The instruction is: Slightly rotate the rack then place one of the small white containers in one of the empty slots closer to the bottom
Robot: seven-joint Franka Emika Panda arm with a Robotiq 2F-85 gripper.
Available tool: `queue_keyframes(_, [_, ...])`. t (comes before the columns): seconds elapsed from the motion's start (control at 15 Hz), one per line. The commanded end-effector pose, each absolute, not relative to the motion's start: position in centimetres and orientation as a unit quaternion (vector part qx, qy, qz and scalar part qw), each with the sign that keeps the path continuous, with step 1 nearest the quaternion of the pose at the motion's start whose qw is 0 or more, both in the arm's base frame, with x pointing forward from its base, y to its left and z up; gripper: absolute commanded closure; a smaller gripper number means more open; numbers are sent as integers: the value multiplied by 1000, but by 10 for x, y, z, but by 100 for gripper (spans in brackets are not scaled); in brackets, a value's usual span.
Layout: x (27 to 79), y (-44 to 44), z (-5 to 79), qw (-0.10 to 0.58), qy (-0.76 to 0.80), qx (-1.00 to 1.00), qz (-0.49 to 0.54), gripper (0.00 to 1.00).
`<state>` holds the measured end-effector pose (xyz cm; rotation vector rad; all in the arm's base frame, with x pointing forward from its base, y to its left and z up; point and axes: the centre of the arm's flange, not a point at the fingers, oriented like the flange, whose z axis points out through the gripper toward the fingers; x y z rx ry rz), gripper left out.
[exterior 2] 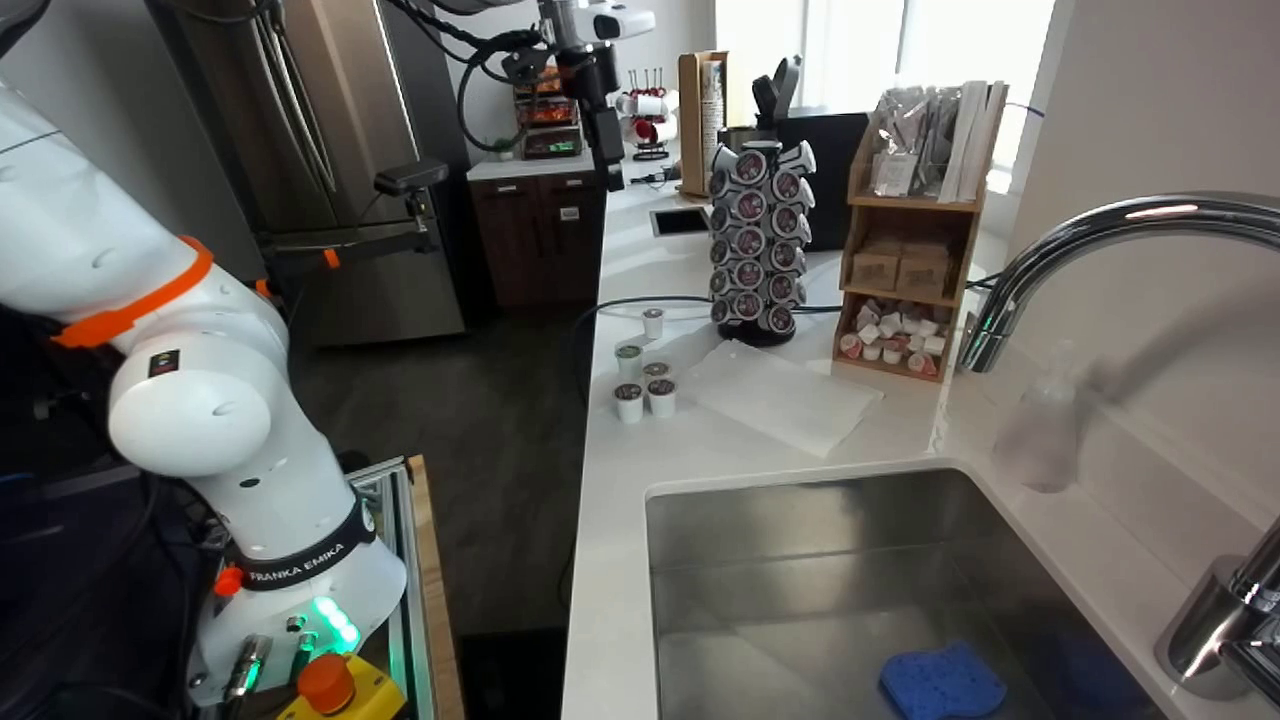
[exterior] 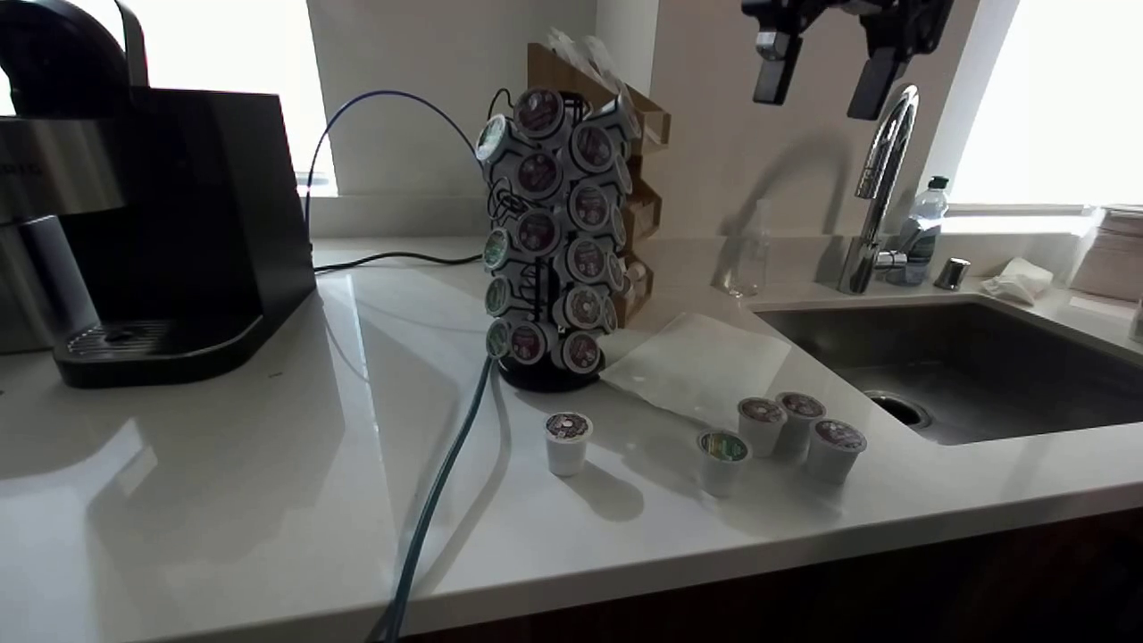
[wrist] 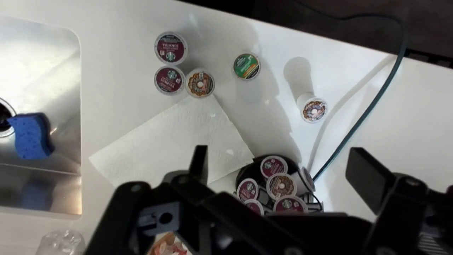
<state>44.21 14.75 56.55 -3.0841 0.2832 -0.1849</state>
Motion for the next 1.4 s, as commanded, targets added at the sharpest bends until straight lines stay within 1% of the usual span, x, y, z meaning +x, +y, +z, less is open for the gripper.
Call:
queue_keyframes(0.0, [451,149,583,-19,141,-986,-90,0])
queue_keyframes(0.07, [453,148,587,-30,148,-983,-105,0])
queue_keyframes(0.13, [451,148,589,-33,141,-985,-94,0])
queue_keyframes(0.2, [450,147,589,-9,140,-986,-84,0])
queue_keyframes(0.27, [451,146,587,-16,203,-976,-78,0])
queue_keyframes(0.47, [444,133,579,-24,265,-963,-41,0])
queue_keyframes(0.73, [444,123,568,-31,306,-951,-13,0])
queue_keyframes(0.8, [447,123,566,-36,297,-954,-21,0])
queue_keyframes(0.87, [455,126,571,-39,255,-964,-70,0])
queue_keyframes(0.93, [460,130,577,-36,226,-969,-91,0])
queue_keyframes(1.0, [463,136,583,-28,203,-973,-106,0])
queue_keyframes(1.33, [483,158,618,-33,80,-981,-175,0])
